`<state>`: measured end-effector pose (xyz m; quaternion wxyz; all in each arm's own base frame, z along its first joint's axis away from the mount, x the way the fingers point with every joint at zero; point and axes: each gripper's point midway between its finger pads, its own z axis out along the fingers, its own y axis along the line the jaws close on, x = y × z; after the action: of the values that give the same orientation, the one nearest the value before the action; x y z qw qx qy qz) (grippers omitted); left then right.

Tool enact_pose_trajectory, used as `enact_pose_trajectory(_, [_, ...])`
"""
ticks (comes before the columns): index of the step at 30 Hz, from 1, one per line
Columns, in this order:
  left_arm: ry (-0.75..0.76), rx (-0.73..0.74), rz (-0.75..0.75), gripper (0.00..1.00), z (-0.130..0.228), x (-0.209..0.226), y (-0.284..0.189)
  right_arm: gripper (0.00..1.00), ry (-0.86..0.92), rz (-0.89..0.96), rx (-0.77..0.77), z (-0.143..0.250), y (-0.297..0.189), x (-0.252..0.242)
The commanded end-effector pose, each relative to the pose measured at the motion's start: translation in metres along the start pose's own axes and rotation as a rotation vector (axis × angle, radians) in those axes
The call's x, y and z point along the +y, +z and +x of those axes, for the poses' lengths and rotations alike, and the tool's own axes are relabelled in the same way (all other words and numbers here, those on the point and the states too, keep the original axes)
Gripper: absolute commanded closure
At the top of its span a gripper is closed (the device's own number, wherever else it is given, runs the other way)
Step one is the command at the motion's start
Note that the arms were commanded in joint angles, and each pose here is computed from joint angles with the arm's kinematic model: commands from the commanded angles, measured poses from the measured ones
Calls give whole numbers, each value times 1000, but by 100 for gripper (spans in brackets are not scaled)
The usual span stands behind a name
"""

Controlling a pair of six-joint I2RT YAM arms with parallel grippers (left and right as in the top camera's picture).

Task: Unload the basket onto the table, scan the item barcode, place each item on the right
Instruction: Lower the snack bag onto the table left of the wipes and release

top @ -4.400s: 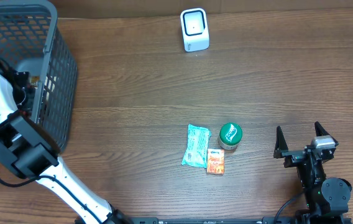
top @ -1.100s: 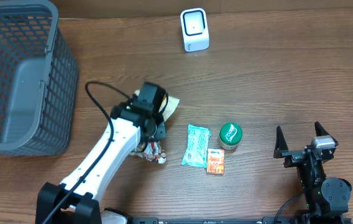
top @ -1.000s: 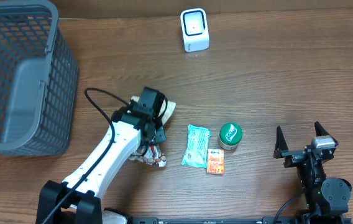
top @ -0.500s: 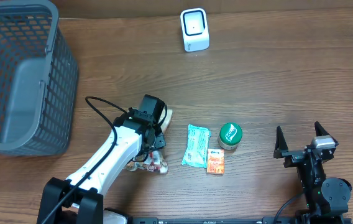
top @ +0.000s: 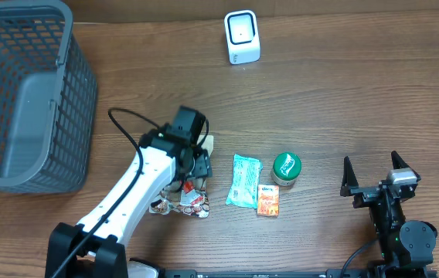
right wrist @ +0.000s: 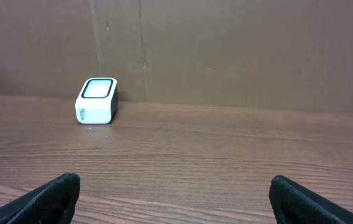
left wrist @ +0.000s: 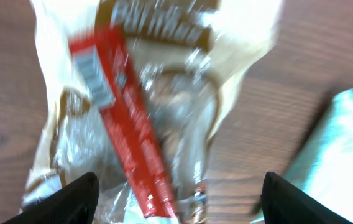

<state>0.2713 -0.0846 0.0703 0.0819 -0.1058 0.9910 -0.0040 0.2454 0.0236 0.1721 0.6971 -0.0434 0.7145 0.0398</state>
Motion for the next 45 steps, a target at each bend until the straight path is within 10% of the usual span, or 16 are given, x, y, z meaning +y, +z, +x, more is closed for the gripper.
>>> enact_pose_trajectory(1, [82,-26,29,29,-11,-10,-12,0,-1,8,-4,2,0,-2])
enact_pose_trajectory(15, [31,135,-66,42,35,17,5,0,-1,9,-4,2,0,-2])
enact_pose_trajectory(37, [85,126,-43,95,45,18,30,0,-1,8,-4,2,0,-2])
enact_pose_trajectory(45, [106,98,-94,67,39,27,30,0,-1,9,-4,2,0,-2])
